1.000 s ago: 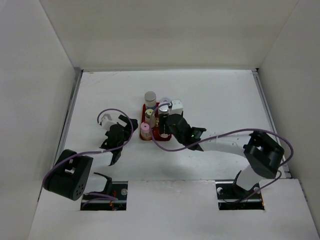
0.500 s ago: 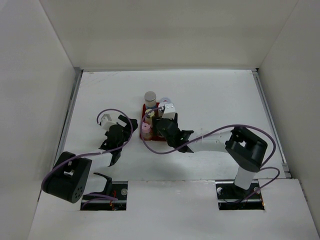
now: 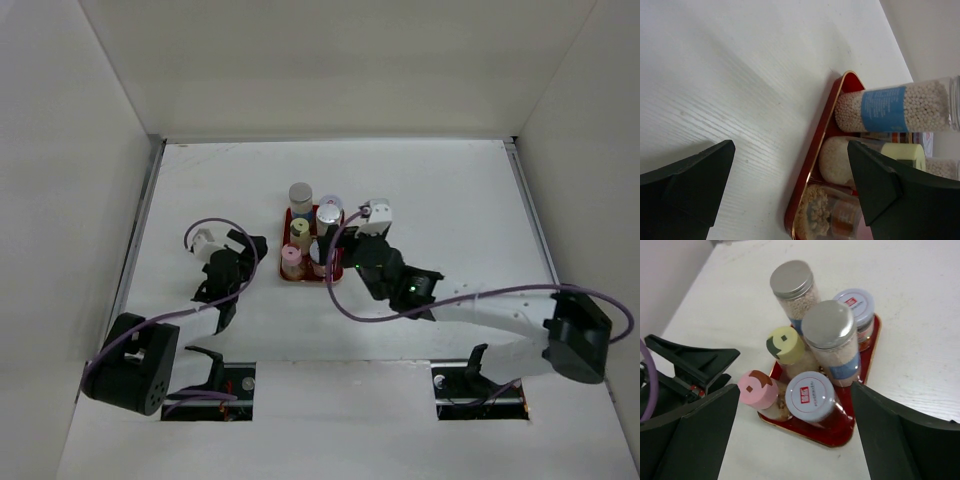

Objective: Organize the condiment bottles

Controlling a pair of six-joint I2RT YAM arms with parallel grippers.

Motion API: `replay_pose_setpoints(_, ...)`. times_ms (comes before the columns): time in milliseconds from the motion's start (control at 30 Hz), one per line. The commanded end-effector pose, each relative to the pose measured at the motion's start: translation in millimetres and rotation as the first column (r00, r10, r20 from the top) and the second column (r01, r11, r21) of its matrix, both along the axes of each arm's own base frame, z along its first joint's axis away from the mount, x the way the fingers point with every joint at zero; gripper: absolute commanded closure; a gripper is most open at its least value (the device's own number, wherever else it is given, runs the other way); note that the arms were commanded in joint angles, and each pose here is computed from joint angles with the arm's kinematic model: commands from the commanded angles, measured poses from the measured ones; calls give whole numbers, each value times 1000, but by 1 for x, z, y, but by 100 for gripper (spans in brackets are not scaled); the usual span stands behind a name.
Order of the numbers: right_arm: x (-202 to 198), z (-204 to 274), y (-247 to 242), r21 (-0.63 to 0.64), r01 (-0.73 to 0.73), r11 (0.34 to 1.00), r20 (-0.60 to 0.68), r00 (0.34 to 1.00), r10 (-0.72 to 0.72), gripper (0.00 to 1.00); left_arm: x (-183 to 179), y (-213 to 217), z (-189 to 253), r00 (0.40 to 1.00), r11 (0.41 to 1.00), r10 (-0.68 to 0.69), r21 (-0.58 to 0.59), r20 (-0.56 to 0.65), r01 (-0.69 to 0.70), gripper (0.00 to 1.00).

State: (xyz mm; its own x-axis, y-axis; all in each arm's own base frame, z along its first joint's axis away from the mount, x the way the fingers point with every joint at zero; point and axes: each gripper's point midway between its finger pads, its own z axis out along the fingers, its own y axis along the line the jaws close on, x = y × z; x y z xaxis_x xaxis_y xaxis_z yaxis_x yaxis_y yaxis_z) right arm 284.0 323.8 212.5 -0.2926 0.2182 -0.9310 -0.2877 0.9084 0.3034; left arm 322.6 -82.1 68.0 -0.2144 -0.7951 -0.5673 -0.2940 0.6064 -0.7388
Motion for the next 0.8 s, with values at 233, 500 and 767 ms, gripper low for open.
replay_pose_setpoints(233, 34, -28, -163, 60, 371, 927, -35, 929, -369, 0, 10, -1, 15, 997, 997, -75, 3, 28, 75, 0)
replay_pose_setpoints(500, 65, -60, -179, 8, 436, 900, -88, 897, -434, 0, 13, 26, -4, 993, 996, 15, 88, -113, -5, 0)
replay_pose_setpoints(767, 64, -89, -178, -66, 425, 903, -105, 897, -430, 0, 18, 31, -4, 989, 992, 15, 125, -150, 4, 0)
